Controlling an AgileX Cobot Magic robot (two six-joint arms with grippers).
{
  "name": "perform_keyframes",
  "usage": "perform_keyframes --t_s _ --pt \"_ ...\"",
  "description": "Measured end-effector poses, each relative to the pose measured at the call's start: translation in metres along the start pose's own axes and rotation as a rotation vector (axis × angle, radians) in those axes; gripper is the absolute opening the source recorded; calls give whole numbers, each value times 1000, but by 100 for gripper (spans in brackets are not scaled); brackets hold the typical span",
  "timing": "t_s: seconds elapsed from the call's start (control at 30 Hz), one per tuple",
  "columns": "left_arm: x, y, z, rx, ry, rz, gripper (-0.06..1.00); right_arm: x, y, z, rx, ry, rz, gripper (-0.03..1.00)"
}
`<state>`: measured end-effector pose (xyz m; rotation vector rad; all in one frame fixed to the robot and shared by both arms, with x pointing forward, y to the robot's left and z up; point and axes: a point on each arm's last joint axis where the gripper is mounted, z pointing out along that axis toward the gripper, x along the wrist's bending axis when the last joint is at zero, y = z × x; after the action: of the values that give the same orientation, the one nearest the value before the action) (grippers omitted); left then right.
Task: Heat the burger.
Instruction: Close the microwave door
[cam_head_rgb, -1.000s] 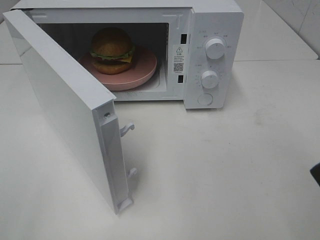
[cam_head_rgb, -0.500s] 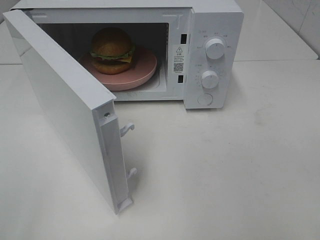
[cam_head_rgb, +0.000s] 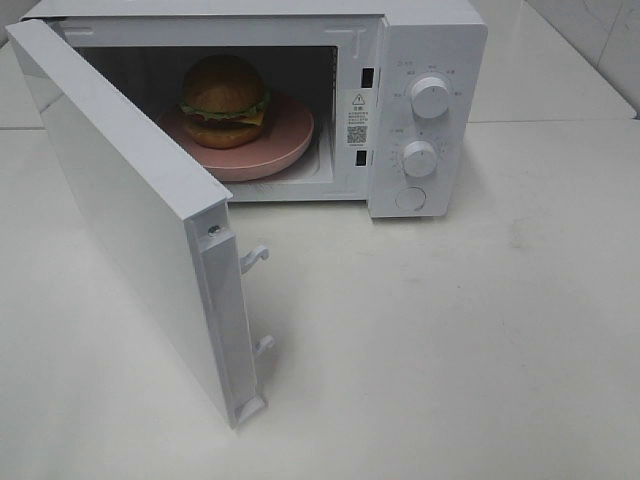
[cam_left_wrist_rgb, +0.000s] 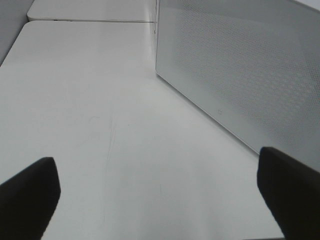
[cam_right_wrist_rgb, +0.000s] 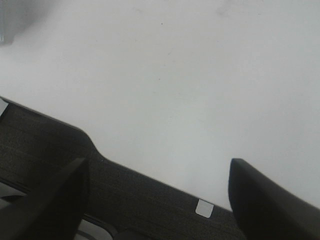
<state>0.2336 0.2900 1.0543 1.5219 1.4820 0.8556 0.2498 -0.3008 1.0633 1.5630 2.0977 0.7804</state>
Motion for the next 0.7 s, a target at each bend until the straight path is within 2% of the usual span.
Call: perform_keyframes --t_s 0.33,0.7 --pt "0 0 0 0 0 0 99 -1 -22 -3 -84 -57 76 76" --pt "0 0 0 0 0 0 99 0 -30 -10 -255 -117 142 76"
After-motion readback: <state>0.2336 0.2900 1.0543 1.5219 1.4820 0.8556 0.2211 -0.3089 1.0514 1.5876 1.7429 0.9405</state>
